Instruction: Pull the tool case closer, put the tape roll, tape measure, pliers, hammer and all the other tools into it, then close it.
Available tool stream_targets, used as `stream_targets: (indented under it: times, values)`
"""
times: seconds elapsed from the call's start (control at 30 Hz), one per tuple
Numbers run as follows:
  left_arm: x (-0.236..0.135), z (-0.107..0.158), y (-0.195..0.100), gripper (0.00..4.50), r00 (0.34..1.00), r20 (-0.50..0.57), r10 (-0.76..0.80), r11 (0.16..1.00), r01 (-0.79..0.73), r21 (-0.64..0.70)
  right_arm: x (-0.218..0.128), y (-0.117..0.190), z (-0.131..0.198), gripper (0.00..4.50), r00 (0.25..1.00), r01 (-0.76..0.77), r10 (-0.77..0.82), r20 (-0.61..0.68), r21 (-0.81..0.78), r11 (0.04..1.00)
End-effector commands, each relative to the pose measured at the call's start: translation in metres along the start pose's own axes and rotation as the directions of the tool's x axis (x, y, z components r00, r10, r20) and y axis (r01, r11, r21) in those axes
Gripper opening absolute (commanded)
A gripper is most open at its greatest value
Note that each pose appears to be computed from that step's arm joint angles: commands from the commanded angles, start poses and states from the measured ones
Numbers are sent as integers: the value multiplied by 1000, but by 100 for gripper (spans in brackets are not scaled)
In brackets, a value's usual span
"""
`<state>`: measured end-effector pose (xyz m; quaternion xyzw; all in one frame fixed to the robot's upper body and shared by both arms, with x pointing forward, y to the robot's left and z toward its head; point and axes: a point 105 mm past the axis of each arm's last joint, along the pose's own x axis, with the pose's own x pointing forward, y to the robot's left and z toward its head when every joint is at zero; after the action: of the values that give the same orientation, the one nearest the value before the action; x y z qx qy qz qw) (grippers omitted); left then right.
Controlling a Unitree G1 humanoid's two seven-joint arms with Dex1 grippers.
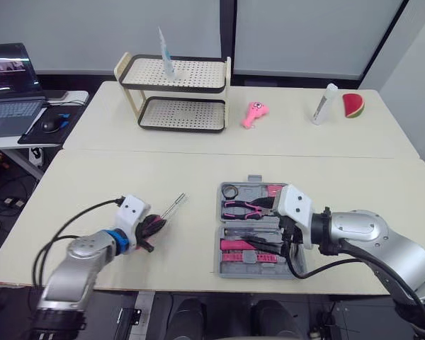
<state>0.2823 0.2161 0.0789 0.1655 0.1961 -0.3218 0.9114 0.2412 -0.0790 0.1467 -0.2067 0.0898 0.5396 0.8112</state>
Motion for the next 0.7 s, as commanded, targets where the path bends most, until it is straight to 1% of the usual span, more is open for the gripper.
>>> stream_targets:
  times: [0.03,0.1,0.17,0.23,0.33,0.5,0.63,0.7]
  values:
    - [-8,48,-32,70,974,106,-198,963,173,204,-16,-1,12,450,999,-5,9,49,-93,996]
    - [-8,61,-55,70,946,109,-306,926,270,265,-26,-1,10,450,999,-33,37,36,-110,993]
    - [-5,71,-85,70,896,78,-436,858,389,336,-39,-4,2,450,997,-76,75,-16,-100,992]
    - [-2,75,-106,70,857,45,-513,804,462,375,-50,-5,-4,450,992,-110,104,-65,-87,990]
    - [9,78,-126,70,827,8,-562,759,512,402,-63,-6,-12,450,983,-141,131,-127,-78,987]
    - [29,78,-159,70,787,-34,-616,715,577,395,-80,-11,-20,450,970,-151,135,-201,-69,986]
    - [59,75,-185,70,782,-94,-617,704,601,379,-87,-7,-27,450,956,-166,147,-252,-54,985]
    - [69,75,-195,70,783,-110,-612,710,605,360,-88,-3,-27,450,953,-175,157,-258,-48,983]
